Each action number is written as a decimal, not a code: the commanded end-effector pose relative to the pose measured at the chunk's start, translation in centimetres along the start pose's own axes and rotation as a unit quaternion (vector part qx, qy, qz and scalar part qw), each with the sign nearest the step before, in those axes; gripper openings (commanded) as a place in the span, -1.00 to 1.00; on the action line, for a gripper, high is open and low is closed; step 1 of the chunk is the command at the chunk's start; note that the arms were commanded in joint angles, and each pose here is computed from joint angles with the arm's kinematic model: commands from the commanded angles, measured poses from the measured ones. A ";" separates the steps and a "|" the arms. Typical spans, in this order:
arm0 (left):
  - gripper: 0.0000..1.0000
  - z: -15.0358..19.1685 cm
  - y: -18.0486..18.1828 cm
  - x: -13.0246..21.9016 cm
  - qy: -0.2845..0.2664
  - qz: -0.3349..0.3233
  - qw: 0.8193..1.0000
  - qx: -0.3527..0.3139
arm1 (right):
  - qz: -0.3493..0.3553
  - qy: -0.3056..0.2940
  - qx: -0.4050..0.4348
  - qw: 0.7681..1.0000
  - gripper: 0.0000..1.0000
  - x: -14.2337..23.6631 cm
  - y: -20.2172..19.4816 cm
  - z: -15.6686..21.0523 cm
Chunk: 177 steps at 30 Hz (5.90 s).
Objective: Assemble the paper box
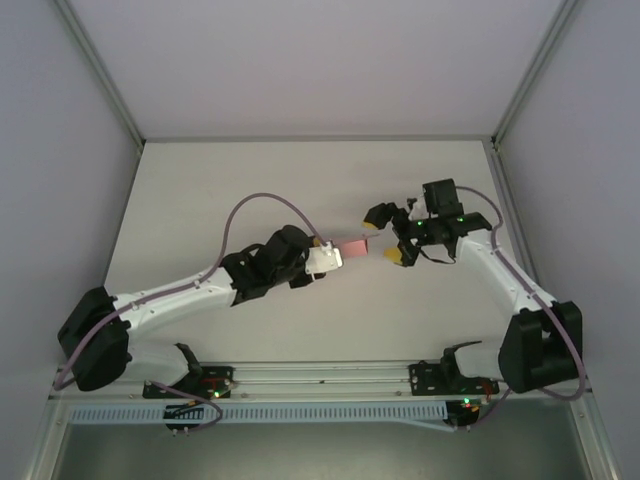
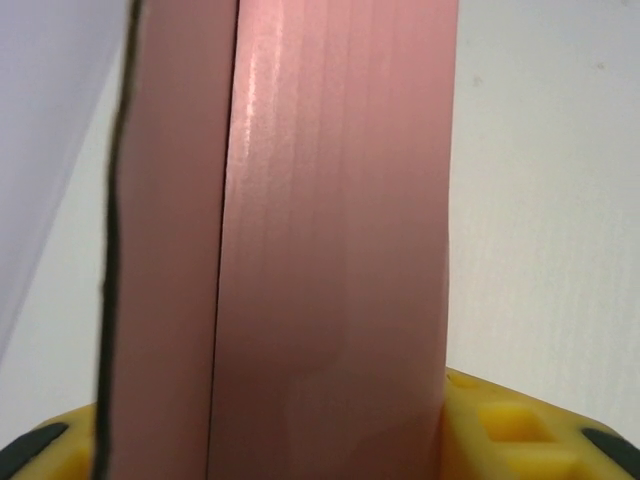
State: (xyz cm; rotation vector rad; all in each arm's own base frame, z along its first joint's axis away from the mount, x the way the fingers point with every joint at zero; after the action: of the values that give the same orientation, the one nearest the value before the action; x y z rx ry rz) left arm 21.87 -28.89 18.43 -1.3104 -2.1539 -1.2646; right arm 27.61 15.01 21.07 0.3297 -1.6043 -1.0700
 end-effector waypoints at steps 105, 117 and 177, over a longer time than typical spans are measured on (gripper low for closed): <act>0.01 3.4 -1.4 -5.2 0.085 0.206 0.969 0.107 | -0.013 -0.015 0.389 0.921 -1.00 -5.4 -6.1 5.7; 0.36 1.6 0.0 -4.4 0.059 0.190 0.971 0.130 | 0.023 -0.096 0.384 0.918 -1.00 -4.1 -5.4 4.8; -1.00 4.0 0.3 1.4 0.164 0.046 0.848 0.501 | 0.143 -0.156 0.359 0.909 -1.00 -3.6 -3.6 7.5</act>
State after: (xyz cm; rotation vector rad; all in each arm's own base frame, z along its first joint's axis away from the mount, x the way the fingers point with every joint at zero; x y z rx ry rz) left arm 22.19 -25.28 17.68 -0.7776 -1.9913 -0.2362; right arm 21.68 19.78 17.01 0.4796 -2.2482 -0.3116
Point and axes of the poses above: each hand's point on the last joint's axis, 136 mm out from that joint toward the fingers, its own x axis back along the fingers, its own y axis along the line the jaws close on, z = x × y, the point moved 4 cm from there along x, back along the fingers, and after that the axes turned 4 degrees about -x, right-handed, at the moved point
